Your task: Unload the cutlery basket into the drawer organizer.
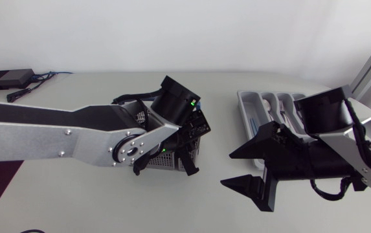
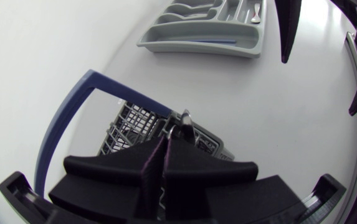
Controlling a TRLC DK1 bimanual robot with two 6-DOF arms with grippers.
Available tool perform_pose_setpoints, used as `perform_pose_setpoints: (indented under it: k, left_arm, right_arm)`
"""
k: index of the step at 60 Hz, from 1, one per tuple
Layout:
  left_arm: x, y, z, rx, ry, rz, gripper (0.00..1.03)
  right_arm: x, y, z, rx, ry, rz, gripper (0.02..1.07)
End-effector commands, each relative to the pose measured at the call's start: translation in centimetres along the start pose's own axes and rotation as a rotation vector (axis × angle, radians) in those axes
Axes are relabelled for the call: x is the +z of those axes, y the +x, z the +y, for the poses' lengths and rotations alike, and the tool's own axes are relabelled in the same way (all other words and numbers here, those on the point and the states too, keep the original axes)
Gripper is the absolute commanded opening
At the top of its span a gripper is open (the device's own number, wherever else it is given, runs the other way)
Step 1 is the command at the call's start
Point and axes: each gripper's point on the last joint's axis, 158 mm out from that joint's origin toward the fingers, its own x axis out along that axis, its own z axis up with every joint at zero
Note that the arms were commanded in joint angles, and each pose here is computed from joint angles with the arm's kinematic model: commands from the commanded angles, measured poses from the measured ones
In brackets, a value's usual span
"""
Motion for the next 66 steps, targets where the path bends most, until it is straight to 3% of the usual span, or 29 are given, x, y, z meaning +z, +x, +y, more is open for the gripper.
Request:
perform_pose_setpoints:
  k: [1,66]
  left_arm:
    - [-0.1,0.5,-0.8,-0.028,-0.015,0.013,0.11]
    - [4.0,-6.5,1.5,0.067,-0.017,-0.170,0.12]
  right_arm:
    - [0.0,0.1,0.1,0.000,0.022,0.002,0.95]
    - [1.0,0.8,0.6,0.006,0.007,0.007,0.95]
